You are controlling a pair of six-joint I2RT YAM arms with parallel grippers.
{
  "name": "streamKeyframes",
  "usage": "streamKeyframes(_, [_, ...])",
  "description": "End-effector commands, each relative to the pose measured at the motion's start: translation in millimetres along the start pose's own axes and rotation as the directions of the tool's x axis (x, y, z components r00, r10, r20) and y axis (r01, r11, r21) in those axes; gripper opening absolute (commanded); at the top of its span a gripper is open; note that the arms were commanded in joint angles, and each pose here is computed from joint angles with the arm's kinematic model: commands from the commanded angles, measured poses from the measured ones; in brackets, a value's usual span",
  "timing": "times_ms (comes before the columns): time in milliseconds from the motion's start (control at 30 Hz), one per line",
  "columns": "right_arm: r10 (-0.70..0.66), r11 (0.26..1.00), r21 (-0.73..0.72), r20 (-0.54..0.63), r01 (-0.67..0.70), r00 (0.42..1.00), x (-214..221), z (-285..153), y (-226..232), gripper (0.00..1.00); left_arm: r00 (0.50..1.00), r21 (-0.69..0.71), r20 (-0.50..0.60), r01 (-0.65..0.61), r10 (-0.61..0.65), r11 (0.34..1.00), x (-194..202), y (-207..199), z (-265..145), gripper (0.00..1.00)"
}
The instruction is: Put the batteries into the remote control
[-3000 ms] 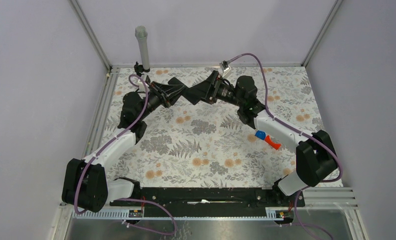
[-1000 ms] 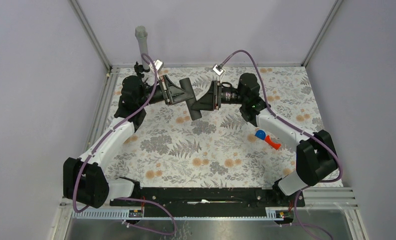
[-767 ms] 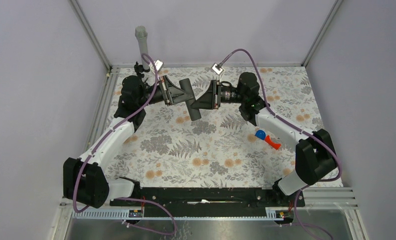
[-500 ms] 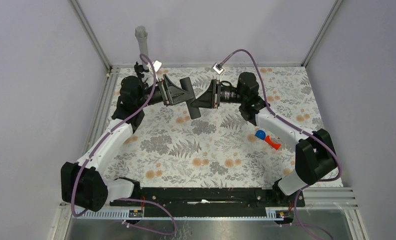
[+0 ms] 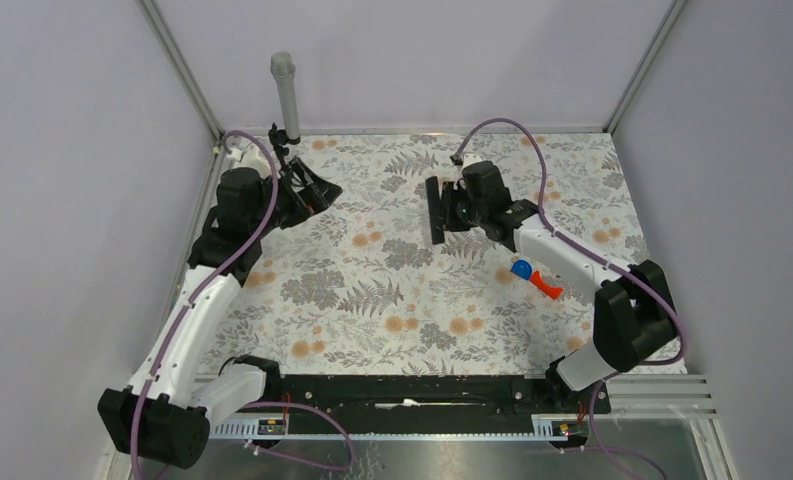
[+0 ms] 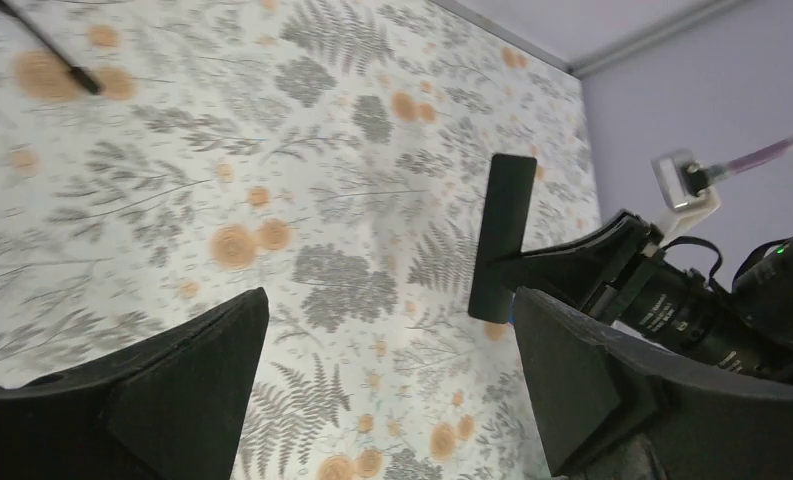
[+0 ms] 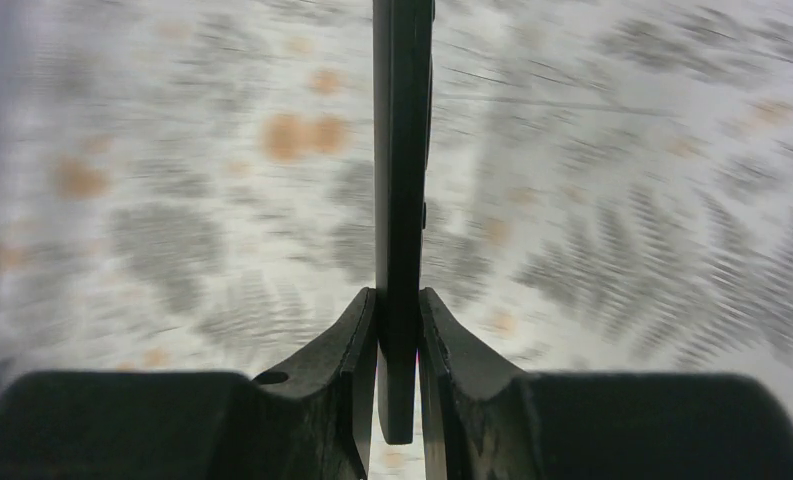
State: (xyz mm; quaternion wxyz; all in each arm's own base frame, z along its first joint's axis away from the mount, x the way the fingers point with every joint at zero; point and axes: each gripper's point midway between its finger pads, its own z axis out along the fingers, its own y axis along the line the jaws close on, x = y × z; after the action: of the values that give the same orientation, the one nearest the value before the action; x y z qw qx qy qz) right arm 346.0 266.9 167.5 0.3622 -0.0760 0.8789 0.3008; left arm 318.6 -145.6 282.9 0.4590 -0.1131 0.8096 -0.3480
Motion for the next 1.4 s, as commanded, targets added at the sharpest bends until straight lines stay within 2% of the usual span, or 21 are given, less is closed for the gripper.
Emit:
streamKeyframes(0, [-0.112, 0.824, 0.539, -0.146, 0.174, 0.983, 26.7, -15.5, -117.5, 0.00, 0.988, -0.188, 0.134, -0.050, 0.076, 0.981, -23.8, 27.9, -24.7, 0.99])
streamKeyframes(67, [-0.119, 0.755, 0.618, -0.201, 0.221, 0.972, 31.4, -20.9, -136.7, 0.00, 0.986, -0.198, 0.141, -0.054, 0.083, 0.979, -25.2, 27.8, -29.9, 0.99])
streamKeyframes(133, [-0.123, 0.716, 0.653, -0.234, 0.249, 0.964, 36.6, -21.7, -148.0, 0.00, 0.986, -0.187, 0.134, -0.071, 0.097, 0.980, -24.4, 24.9, -33.3, 0.99])
streamKeyframes(267, [-0.098, 0.665, 0.681, -0.327, 0.306, 0.940, 55.4, -19.3, -164.9, 0.00, 0.981, -0.113, 0.129, -0.128, 0.143, 0.985, -21.1, 10.9, -41.6, 0.99])
streamKeyframes(433, [-0.073, 0.623, 0.703, -0.384, 0.343, 0.920, 68.9, -13.8, -178.0, 0.00, 0.980, -0.128, 0.117, -0.146, 0.161, 0.981, -19.1, 11.7, -50.1, 0.99])
streamKeyframes(567, [-0.069, 0.629, 0.692, -0.403, 0.353, 0.913, 72.0, -6.6, -178.0, 0.28, 0.980, -0.139, 0.109, -0.149, 0.165, 0.979, -18.7, 12.3, -53.7, 0.99])
streamKeyframes(700, [-0.059, 0.655, 0.674, -0.404, 0.341, 0.913, 72.1, -2.1, -171.2, 0.44, 0.980, -0.143, 0.103, -0.153, 0.169, 0.978, -19.2, 10.9, -57.0, 0.99])
streamKeyframes(833, [-0.054, 0.717, 0.631, -0.373, 0.296, 0.926, 62.8, -1.1, -152.3, 0.57, 0.979, -0.149, 0.113, -0.155, 0.172, 0.977, -22.7, 8.5, -63.1, 0.99])
streamKeyframes(1000, [-0.075, 0.820, 0.535, -0.248, 0.201, 0.966, 31.1, -18.2, -110.2, 0.68, 0.981, -0.188, 0.093, -0.150, 0.169, 0.971, -27.2, 7.8, -71.2, 0.99])
streamKeyframes(1167, [-0.128, 0.805, 0.583, -0.008, 0.109, 0.992, -14.4, -78.2, -97.1, 0.84, 0.975, -0.245, 0.113, -0.161, 0.193, 0.956, -38.0, 8.8, -85.5, 0.99])
streamKeyframes(1233, [-0.170, 0.786, 0.615, 0.126, 0.058, 0.977, -34.4, -113.9, -96.0, 0.91, 0.971, -0.286, 0.130, -0.158, 0.202, 0.945, -43.6, 12.4, -94.0, 0.99])
streamKeyframes(1267, [-0.195, 0.781, 0.624, 0.213, 0.020, 0.957, -46.7, -141.8, -92.2, 0.94, 0.970, -0.303, 0.132, -0.159, 0.207, 0.940, -43.8, 14.7, -98.6, 0.99])
streamKeyframes(1367, [-0.251, 0.723, 0.686, 0.378, -0.087, 0.891, -61.8, -208.1, -99.1, 1.00, 0.960, -0.337, 0.167, -0.160, 0.226, 0.928, -49.0, 17.4, -113.3, 0.99])
